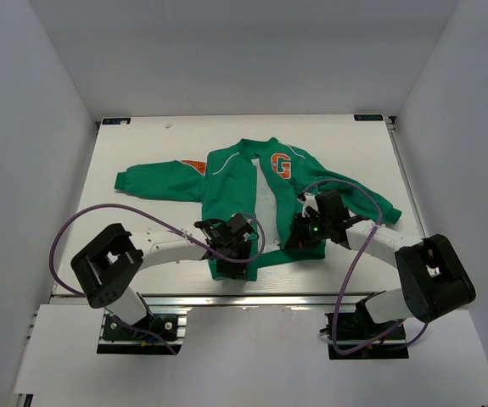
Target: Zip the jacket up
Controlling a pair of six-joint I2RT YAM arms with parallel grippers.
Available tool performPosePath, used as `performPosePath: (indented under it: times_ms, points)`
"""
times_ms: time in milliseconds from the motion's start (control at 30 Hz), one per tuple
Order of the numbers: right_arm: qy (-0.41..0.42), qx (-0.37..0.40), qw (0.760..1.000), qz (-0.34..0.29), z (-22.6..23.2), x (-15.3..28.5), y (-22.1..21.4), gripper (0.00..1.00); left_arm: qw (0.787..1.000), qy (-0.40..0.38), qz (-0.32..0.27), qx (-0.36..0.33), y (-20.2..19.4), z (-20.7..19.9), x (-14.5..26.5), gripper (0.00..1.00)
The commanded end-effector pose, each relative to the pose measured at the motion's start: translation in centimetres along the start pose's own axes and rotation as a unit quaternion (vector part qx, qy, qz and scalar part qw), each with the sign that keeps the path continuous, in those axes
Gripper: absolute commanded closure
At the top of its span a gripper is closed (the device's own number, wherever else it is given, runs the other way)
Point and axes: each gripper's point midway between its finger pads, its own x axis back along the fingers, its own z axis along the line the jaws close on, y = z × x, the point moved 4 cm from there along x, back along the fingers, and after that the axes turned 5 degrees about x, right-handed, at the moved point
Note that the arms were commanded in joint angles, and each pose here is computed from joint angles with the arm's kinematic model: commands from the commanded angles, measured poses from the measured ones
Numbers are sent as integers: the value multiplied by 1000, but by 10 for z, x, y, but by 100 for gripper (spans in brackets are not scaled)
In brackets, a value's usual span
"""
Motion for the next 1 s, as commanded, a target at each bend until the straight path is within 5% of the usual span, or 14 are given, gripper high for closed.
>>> performPosePath:
  times_ms: [0,200,267,967]
  points:
    - [-8,4,1000,-3,-4,1,0,100,999,34,15,3,-4,8,2,51]
    - [-10,4,1000,-5,-4,2,-1,100,999,28,3,19,4,-2,16,34]
    - [-11,4,1000,-7,-4,2,-1,100,1000,7,-3,19,7,-10,21,16]
    - [-20,6,1000,-10,-6,6,-5,100,993,93,-1,70,13,-17,11,21]
